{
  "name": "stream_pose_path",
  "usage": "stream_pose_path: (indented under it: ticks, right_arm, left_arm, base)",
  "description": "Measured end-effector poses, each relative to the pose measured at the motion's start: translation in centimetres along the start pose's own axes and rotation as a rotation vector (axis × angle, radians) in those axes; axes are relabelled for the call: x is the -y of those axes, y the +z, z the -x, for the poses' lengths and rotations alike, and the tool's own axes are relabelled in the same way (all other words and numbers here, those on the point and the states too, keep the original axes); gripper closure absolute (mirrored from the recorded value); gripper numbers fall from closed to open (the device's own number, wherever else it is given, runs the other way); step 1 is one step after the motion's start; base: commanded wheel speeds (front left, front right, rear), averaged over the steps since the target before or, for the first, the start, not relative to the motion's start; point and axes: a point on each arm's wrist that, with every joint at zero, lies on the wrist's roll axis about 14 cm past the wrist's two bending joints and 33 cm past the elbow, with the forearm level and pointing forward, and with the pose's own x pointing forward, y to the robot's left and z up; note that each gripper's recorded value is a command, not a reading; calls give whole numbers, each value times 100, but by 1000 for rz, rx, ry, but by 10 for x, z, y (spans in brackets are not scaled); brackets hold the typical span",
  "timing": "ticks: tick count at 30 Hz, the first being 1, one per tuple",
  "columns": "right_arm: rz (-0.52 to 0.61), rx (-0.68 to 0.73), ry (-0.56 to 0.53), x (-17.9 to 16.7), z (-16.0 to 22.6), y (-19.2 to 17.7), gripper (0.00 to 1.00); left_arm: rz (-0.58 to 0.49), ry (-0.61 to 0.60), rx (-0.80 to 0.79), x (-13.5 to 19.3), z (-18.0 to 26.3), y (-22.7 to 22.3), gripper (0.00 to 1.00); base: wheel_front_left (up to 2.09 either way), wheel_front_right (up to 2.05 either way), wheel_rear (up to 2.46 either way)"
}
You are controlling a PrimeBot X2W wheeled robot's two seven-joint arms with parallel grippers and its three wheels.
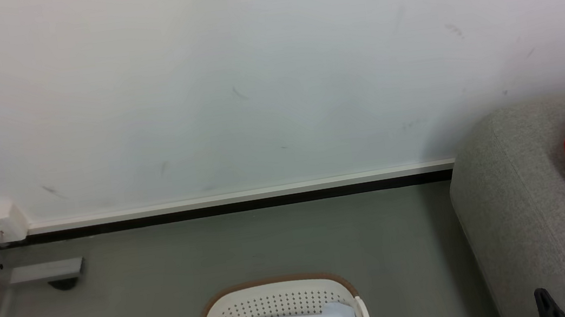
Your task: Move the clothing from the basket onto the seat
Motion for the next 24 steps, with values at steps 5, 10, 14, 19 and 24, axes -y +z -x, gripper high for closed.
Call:
stream_pose_path:
  ticks: [5,10,14,19,24]
  right_arm:
    - [-83,14,-10,1,-6,7,100]
    - [-162,13,-23,3,-8,9,100]
    - [-221,25,-22,2,-13,14,100]
    - [-291,22,-29,3,-15,15,100]
    - [-357,27,-28,3,-19,19,100]
  left_arm:
    - [89,8,-2,-1,-3,3,100]
    - [167,17,-3,-3,-5,6,100]
    - [230,19,-3,-3,-7,8,100]
    - [301,21,-2,-4,-10,12,100]
    - [370,24,-4,-6,-11,14,100]
  base:
    - [0,0,0]
    - [0,0,0]
    - [0,0,0]
    - [0,0,0]
    - [0,0,0]
